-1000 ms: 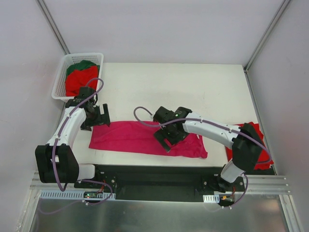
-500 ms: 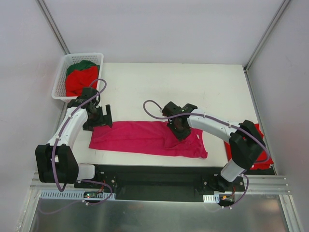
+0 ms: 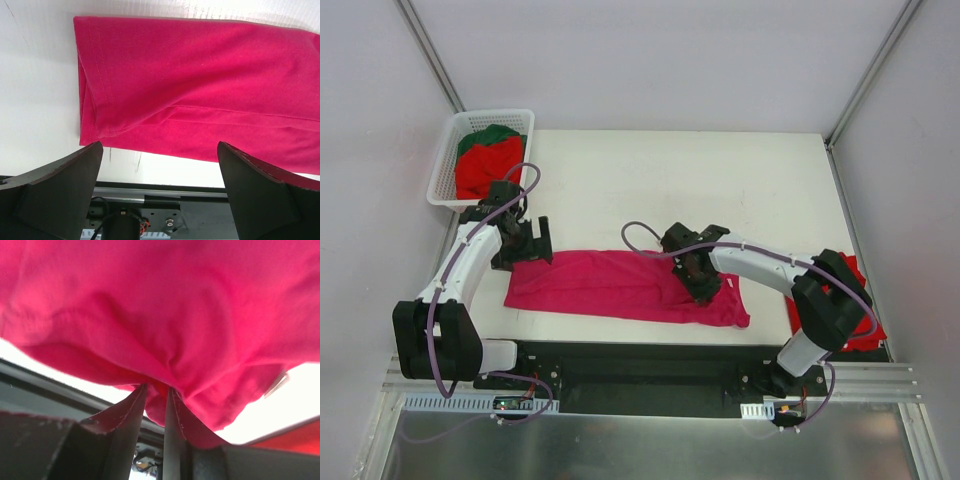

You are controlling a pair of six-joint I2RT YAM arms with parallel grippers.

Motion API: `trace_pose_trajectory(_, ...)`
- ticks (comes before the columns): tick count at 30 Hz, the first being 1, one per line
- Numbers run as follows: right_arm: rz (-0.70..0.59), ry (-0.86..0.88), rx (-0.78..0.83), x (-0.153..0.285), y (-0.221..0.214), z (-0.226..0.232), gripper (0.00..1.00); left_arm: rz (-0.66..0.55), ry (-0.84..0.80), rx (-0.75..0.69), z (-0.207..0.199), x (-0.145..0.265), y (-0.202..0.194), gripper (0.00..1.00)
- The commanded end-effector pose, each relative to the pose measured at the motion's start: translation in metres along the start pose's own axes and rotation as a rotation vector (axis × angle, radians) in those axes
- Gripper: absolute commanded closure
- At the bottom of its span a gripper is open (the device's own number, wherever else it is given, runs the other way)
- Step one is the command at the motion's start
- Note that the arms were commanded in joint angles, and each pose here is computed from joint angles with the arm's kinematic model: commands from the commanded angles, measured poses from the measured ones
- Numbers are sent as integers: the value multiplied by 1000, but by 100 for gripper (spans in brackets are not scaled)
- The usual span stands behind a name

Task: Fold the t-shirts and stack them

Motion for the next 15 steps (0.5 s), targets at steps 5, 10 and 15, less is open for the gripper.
trace_pose_trajectory(5,-12,30,-12,22,-27,8,72,11,-3,-7,-3,2,4,1)
trace_pose_trajectory(10,-7,62,-13,20,-32,16,70,16,1,-5,-3,0,4,1)
trace_pose_trajectory(15,-41,103,-46,14,-32,26,69,21,2,-4,-2,-1,2,1)
Point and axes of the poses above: each gripper's point midway between its finger pads, its own x axis back along the fingers, its own z axis along the line the jaws close on, y = z × x, the point moved 10 cm from there along x, back along the fingers, and after that the axes turned 13 degrees about x, right-handed, at the moved point
